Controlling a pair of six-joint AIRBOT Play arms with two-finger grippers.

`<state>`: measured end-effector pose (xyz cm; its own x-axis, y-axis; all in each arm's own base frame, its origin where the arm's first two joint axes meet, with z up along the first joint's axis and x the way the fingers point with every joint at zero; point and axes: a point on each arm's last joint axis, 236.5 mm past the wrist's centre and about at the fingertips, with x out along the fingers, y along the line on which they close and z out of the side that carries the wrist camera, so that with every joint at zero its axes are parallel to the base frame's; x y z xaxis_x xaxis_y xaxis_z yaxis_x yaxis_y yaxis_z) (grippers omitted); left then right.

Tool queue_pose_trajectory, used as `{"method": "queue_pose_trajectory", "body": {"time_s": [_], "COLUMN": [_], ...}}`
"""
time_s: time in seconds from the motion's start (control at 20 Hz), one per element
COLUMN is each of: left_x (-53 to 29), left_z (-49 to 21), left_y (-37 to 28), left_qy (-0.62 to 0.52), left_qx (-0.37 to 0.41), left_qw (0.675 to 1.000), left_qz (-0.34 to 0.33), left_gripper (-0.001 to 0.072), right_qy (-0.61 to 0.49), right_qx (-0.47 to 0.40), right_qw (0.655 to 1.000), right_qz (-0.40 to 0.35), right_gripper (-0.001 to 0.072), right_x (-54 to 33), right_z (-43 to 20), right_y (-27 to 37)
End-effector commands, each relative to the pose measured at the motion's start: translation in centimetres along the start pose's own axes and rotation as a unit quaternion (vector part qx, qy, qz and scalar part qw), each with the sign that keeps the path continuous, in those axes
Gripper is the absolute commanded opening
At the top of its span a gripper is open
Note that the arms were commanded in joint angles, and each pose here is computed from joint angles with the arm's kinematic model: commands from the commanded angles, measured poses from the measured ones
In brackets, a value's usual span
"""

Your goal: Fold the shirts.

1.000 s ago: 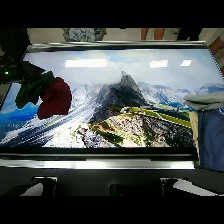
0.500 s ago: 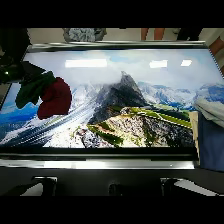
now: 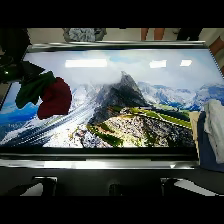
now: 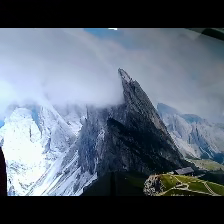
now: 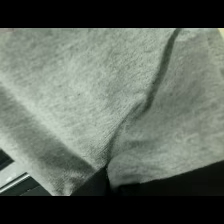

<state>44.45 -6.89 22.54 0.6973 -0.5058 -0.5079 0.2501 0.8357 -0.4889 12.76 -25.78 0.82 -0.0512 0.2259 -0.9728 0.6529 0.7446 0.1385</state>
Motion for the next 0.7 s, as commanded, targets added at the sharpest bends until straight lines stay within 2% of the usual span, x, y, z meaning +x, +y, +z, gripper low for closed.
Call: {"method": "queue_pose_trajectory", "body": {"time_s": [0.0, 0.05, 0.1, 0.15, 0.25, 0.35, 0.4, 0.45, 0.55, 0.6, 0.65], "left_x": [0.0, 0.0, 0.0, 0.0, -0.2, -1.4, -2.3, -3.3, -4.3, -3.8, -2.6], "left_z": [0.1, 0.1, 0.1, 0.1, 0.6, 3.0, 4.9, 7.1, 9.3, 8.8, 7.3], "left_y": [0.0, 0.0, 0.0, 0.0, -0.3, -1.3, -1.5, -0.9, 2.5, 4.3, 5.7], "left_qy": [-0.002, -0.002, -0.002, -0.002, -0.010, -0.042, -0.070, -0.098, -0.100, -0.070, -0.028], "left_qx": [0.000, 0.000, 0.000, 0.000, 0.001, 0.022, 0.044, 0.071, 0.106, 0.117, 0.132], "left_qw": [1.000, 1.000, 1.000, 1.000, 1.000, 0.999, 0.996, 0.990, 0.966, 0.952, 0.942], "left_qz": [0.001, 0.001, 0.001, 0.001, -0.002, 0.000, 0.019, 0.070, 0.213, 0.274, 0.309], "left_gripper": [0.0034, 0.0033, 0.0033, 0.0033, 0.0032, 0.0030, 0.0028, 0.0028, 0.0027, 0.0028, 0.0030], "right_qy": [-0.002, -0.009, -0.015, -0.022, -0.070, -0.221, -0.327, -0.435, -0.573, -0.596, -0.588], "right_qx": [-0.012, -0.012, -0.021, -0.047, -0.061, -0.107, -0.147, -0.185, -0.267, -0.316, -0.362], "right_qw": [0.999, 0.999, 0.999, 0.998, 0.994, 0.964, 0.923, 0.863, 0.752, 0.721, 0.713], "right_qz": [-0.038, -0.041, -0.042, -0.038, -0.050, -0.099, -0.141, -0.179, -0.187, -0.159, -0.122], "right_gripper": [0.0049, 0.0145, 0.0523, 0.0683, 0.0687, 0.0686, 0.0684, 0.0684, 0.0681, 0.0676, 0.0675], "right_x": [2.1, 2.1, 2.1, 1.8, -1.2, -9.6, -16.1, -23.3, -32.6, -33.6, -32.2], "right_z": [0.2, 0.6, 0.9, 1.2, 3.1, 8.8, 12.1, 14.6, 15.6, 14.8, 13.7], "right_y": [-2.0, -2.1, -2.2, -1.9, -2.0, -0.7, 1.5, 5.3, 16.2, 22.8, 28.4]}}
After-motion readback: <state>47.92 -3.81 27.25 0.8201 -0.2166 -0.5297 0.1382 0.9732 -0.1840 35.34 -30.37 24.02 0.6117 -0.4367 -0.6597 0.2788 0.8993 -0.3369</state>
